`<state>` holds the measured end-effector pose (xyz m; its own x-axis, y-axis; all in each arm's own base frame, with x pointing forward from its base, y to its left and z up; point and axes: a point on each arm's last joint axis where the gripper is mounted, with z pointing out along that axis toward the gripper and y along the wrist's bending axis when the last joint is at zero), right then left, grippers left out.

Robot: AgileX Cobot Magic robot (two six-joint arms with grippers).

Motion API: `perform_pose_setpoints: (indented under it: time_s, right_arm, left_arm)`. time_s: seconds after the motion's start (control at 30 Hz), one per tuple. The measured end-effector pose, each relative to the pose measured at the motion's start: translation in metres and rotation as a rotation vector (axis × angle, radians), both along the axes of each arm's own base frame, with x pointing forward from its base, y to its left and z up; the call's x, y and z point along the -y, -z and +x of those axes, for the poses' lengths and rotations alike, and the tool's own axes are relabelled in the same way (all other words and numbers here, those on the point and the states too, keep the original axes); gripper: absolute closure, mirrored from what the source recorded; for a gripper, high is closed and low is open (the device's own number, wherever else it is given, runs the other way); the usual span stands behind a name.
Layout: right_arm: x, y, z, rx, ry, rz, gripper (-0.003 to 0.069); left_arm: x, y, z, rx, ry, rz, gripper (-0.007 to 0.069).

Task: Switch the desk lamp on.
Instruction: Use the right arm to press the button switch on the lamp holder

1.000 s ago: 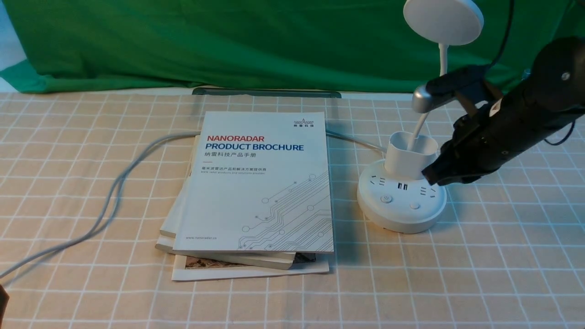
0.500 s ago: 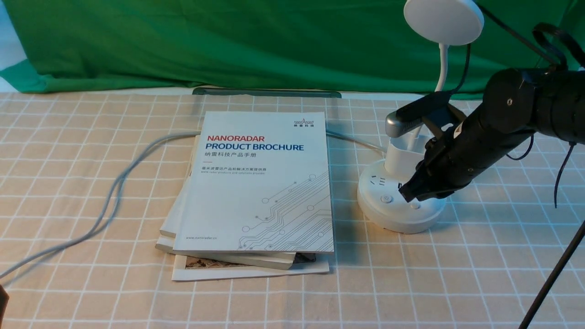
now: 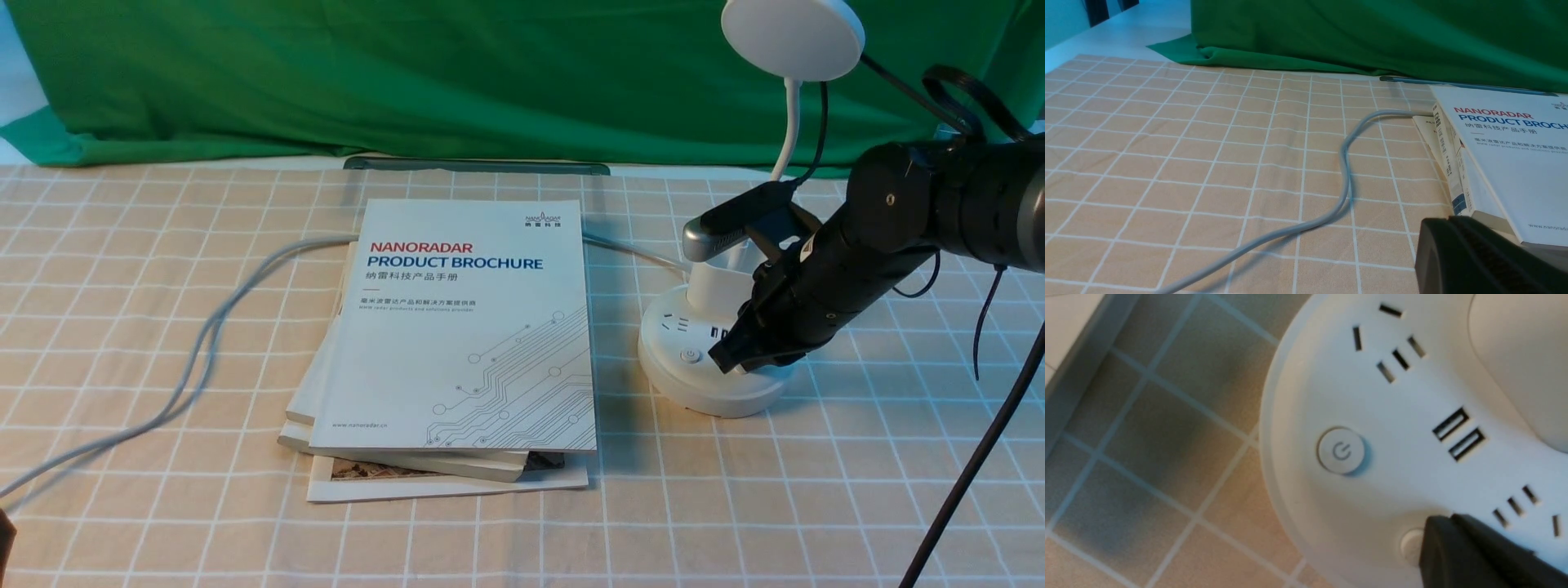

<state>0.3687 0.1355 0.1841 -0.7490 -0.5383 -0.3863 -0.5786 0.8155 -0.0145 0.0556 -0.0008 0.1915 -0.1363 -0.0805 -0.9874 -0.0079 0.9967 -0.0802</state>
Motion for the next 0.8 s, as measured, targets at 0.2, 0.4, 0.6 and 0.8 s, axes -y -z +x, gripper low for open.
perform_pose_setpoints:
  time_s: [0.2,0.4,0.6,0.8]
  right_arm:
    - [0.0000,0.0012,0.0003,-0.004,-0.001,-0.003,0.0631]
    - [-0.0040,0.0057,0.0012,-0.019,-0.022,-0.021,0.0631]
    - [-0.0074,0.0070,0.0017,-0.015,-0.041,-0.034,0.0629]
    - [-0.0064,-0.0020,-0.0049,-0.036,-0.016,-0.025,0.0629]
  left_arm:
    - [0.0000,0.0000,0.0000,0.000,0.000,0.000,0.0604]
    - [0.0000,0.0000,0.0000,0.000,0.000,0.000,0.0604]
    - [0.0000,0.0000,0.0000,0.000,0.000,0.000,0.0604]
    - [0.0000,0.0000,0.0000,0.000,0.000,0.000,0.0604]
